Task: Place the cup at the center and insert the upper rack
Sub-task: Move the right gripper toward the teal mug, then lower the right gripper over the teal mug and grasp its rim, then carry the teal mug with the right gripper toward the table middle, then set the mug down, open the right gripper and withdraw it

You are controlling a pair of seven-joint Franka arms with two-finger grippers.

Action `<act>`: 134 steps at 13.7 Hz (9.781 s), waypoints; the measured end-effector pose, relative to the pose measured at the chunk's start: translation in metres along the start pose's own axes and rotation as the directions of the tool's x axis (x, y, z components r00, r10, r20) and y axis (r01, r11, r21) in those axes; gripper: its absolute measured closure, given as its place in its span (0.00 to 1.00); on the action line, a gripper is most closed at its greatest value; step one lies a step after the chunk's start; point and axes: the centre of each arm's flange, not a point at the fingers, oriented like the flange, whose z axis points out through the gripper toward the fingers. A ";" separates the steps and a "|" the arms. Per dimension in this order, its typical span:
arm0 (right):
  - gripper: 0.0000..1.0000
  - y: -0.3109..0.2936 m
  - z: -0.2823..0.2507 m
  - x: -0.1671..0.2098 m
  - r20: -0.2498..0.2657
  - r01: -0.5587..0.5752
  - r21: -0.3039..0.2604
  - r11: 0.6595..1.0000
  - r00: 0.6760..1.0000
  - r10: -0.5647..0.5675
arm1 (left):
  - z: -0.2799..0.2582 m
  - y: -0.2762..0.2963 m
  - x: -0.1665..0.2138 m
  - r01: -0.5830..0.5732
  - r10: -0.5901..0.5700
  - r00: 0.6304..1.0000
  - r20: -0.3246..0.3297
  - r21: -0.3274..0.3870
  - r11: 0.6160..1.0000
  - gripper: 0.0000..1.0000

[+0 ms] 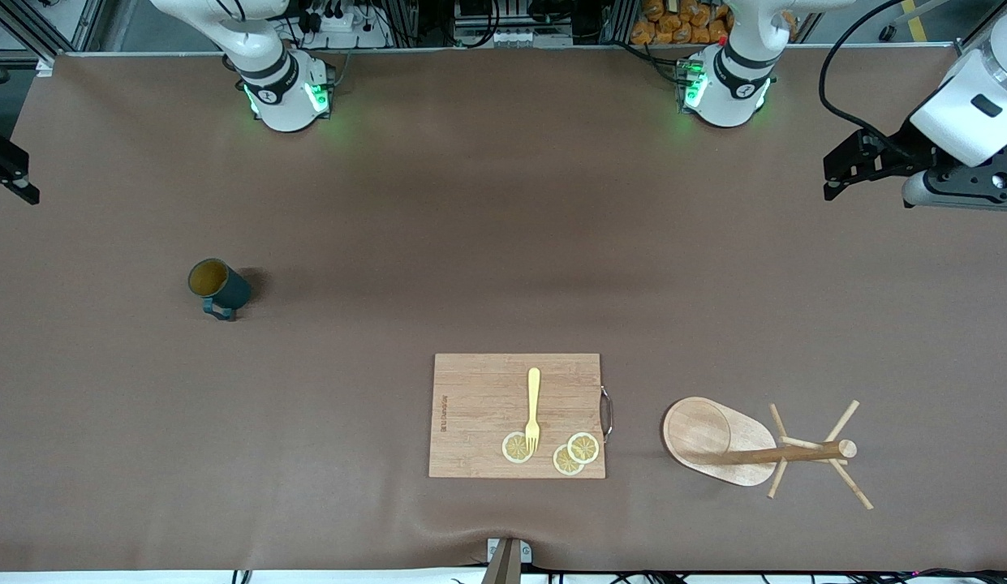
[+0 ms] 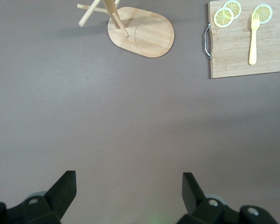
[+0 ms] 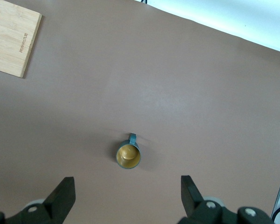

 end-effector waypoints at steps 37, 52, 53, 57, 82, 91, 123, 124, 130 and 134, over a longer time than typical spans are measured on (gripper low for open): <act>0.00 0.027 0.324 0.014 0.282 -0.266 0.135 0.955 0.934 0.220 | 0.016 0.006 0.006 -0.013 0.012 0.999 0.032 0.019 1.000 0.00; 0.07 -0.033 0.412 -0.067 0.257 -0.345 0.088 0.935 0.914 0.313 | 0.023 0.005 0.009 -0.013 0.012 0.999 0.044 0.019 1.000 0.00; 0.20 -0.036 0.418 -0.071 0.244 -0.345 0.084 0.935 0.917 0.317 | 0.023 0.005 0.009 -0.013 0.012 0.999 0.044 0.019 1.000 0.00; 0.40 -0.041 0.435 -0.086 0.228 -0.349 0.077 0.934 0.918 0.325 | 0.026 0.005 0.010 -0.013 0.012 0.999 0.049 0.019 1.000 0.00; 0.96 -0.214 0.336 -0.027 0.251 -0.573 -0.012 0.819 0.791 0.558 | 0.030 0.005 0.010 -0.013 0.012 0.998 0.057 0.019 1.000 0.00; 0.96 -0.420 0.300 0.001 0.229 -0.855 -0.026 0.518 0.500 0.835 | 0.034 0.005 0.012 -0.014 0.012 0.998 0.064 0.019 1.000 0.00; 0.96 -0.623 0.414 0.051 0.193 -0.990 -0.091 -0.106 -0.122 0.974 | 0.047 0.013 0.018 -0.028 0.026 0.996 0.089 0.018 0.999 0.00; 0.91 -0.623 0.414 0.051 0.193 -0.990 -0.090 -0.106 -0.122 0.974 | 0.048 0.013 0.018 -0.028 0.026 0.996 0.089 0.018 0.999 0.00; 0.60 -0.622 0.413 0.052 0.193 -0.990 -0.088 -0.107 -0.123 0.974 | 0.048 0.014 0.018 -0.030 0.028 0.996 0.089 0.017 0.999 0.00; 0.43 -0.617 0.407 0.059 0.179 -0.989 -0.099 -0.112 -0.128 0.975 | 0.049 0.017 0.019 -0.023 0.024 0.996 0.089 -0.010 1.000 0.00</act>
